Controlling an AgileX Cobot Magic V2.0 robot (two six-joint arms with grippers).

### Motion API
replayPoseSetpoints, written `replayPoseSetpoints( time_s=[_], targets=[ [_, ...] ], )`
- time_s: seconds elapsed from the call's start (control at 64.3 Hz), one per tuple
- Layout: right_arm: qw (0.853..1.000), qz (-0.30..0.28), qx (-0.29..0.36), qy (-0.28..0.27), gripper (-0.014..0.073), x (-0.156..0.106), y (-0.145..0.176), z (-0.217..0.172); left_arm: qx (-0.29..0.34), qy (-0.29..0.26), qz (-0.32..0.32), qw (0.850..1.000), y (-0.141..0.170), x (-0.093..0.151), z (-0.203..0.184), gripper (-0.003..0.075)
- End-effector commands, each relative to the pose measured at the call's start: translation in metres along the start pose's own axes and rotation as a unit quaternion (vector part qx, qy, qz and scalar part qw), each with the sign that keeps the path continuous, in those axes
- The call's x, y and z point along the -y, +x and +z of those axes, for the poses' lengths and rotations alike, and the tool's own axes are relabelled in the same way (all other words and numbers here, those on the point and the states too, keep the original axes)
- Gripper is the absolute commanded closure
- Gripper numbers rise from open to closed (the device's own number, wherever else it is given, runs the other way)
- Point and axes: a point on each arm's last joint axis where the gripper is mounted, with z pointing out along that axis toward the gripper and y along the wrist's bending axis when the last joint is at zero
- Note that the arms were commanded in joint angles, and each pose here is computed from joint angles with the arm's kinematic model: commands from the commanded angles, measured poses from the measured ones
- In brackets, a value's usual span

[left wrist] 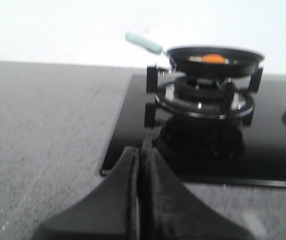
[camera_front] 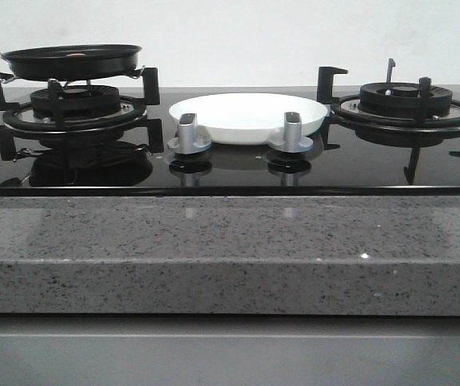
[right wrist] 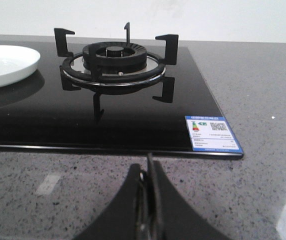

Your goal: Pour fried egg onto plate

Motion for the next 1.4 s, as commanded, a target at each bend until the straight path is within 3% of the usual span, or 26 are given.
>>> replayPoseSetpoints(
  time_s=[0.0,0.171,0.451,0.637,0.87,0.964,1.01,1.135,1.228,1.275,1.383],
  targets=[
    [0.997,0.002,0.08,0.01,0.0662,0.001,-0.016,-0.003,0.078,0.003,-0.042,0.996,-0.02,0.0,-0.004,0.074],
    [0.995,-0.001,0.097,0.005,0.0662,0.0,-0.044,-0.011,0.061,0.013,-0.039,0.997,-0.059,0.005,-0.008,0.074],
    [0.999,-0.04,0.013,0.001,0.066,-0.004,-0.114,-0.004,-0.015,0.015,-0.033,0.999,-0.12,0.01,0.026,0.0739],
    [0.999,-0.041,-0.003,0.001,0.066,-0.004,-0.147,0.013,-0.025,0.013,-0.033,0.999,-0.136,0.011,0.042,0.0739],
    [0.999,-0.041,0.006,0.002,0.0655,-0.004,-0.152,0.018,-0.007,0.012,-0.032,0.999,-0.14,0.01,0.042,0.0723],
    [0.999,-0.041,0.006,0.002,0.0568,-0.004,-0.152,0.018,-0.007,0.012,-0.03,0.999,-0.14,0.01,0.042,0.0632],
    [0.999,-0.041,0.006,0.002,0.0482,-0.004,-0.152,0.018,-0.007,0.011,-0.027,1.0,-0.14,0.01,0.042,0.0538],
    [0.999,-0.041,0.008,0.002,0.015,-0.004,-0.152,0.018,-0.007,0.01,-0.019,1.0,-0.14,0.01,0.042,0.026],
    [0.999,-0.041,0.009,0.002,-0.0022,-0.004,-0.152,0.018,-0.007,0.009,-0.013,1.0,-0.14,0.01,0.042,0.0107],
    [0.999,-0.041,0.008,0.002,-0.007,-0.004,-0.152,0.018,-0.007,0.009,-0.013,1.0,-0.14,0.01,0.042,0.0085],
    [0.999,-0.041,0.007,0.002,-0.0065,-0.004,-0.152,0.018,-0.007,0.009,-0.013,1.0,-0.14,0.01,0.042,0.0094]
  ],
)
